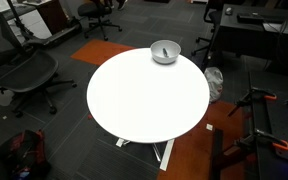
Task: Take the pen out of the bowl and put it on the table
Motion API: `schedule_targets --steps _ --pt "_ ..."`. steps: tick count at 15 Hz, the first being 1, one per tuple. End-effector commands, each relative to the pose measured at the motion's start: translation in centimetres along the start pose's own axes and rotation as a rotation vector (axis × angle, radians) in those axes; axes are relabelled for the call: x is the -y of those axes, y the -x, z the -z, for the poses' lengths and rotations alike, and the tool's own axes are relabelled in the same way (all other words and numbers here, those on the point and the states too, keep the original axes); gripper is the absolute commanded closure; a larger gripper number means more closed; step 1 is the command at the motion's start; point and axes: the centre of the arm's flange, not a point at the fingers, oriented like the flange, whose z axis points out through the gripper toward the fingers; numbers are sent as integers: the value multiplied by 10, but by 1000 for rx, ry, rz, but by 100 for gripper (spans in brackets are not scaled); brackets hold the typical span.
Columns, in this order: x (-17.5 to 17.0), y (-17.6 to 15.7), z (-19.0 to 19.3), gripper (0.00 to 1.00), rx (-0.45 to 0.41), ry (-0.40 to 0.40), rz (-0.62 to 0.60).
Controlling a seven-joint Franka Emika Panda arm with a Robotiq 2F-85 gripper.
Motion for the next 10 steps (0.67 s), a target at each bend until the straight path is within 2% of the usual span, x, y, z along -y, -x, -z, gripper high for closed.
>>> schedule_targets --steps 1,10 --pt "6 -33 -19 0 42 -4 -122" --pt "16 -71 -94 0 100 -54 -401"
